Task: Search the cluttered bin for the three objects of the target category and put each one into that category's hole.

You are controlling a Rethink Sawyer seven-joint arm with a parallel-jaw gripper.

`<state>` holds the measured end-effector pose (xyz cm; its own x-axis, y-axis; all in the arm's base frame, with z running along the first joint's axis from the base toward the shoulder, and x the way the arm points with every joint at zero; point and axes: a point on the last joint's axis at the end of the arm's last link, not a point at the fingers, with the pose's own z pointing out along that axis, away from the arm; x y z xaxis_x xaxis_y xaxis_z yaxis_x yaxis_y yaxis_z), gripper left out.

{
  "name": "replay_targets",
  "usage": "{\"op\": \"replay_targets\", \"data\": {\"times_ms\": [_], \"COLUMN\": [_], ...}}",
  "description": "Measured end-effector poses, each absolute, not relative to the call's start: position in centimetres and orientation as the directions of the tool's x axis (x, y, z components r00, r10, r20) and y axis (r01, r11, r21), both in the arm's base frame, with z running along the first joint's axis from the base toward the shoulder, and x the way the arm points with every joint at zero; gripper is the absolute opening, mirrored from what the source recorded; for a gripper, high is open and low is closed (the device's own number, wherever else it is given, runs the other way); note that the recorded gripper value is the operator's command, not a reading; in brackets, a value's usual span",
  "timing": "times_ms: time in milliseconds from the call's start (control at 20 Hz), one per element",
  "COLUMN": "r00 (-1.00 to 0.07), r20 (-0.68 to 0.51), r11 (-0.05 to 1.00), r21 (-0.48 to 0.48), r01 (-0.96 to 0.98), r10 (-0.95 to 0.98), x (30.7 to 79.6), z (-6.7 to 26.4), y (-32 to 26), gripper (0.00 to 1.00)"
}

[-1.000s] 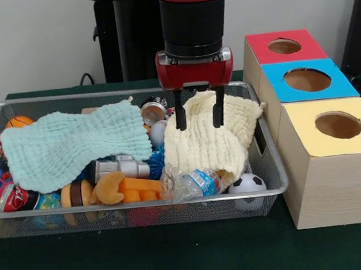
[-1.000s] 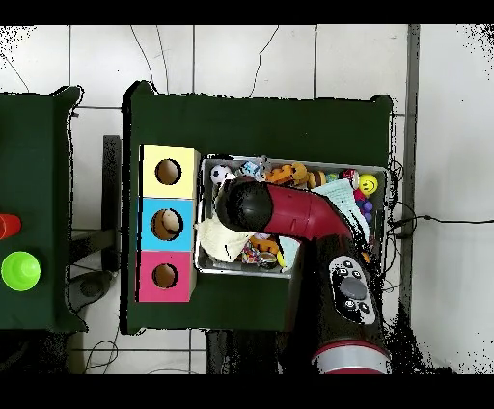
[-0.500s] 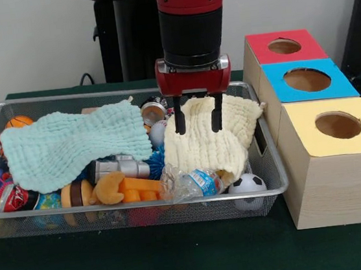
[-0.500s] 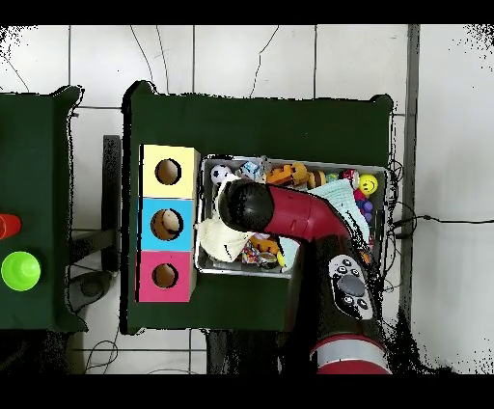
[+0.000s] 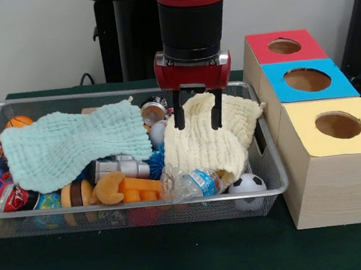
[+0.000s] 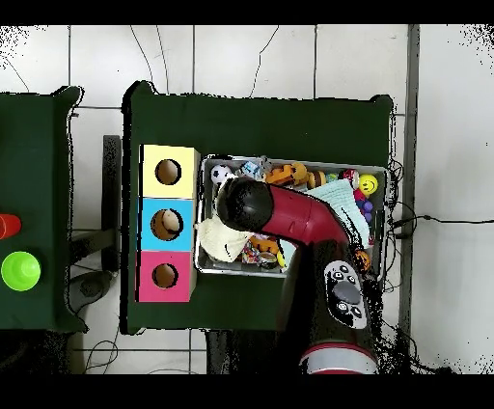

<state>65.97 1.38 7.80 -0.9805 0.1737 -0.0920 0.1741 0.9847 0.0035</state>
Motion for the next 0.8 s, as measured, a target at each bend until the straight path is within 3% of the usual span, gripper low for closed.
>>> {"op": "replay_targets", "data": {"times_ms": [400, 800], "r00": [-0.957, -0.932], "r20": [-0.099, -0.17], "r11": [0.962, 0.943], "r21": [0.002, -0.041], "r01": [0.273, 0.331], "r10": [0.272, 0.32], "x": [66.4, 67.9], "z": [8.1, 6.0], "y": [1.9, 2.7], "gripper": [1.0, 1.0]}}
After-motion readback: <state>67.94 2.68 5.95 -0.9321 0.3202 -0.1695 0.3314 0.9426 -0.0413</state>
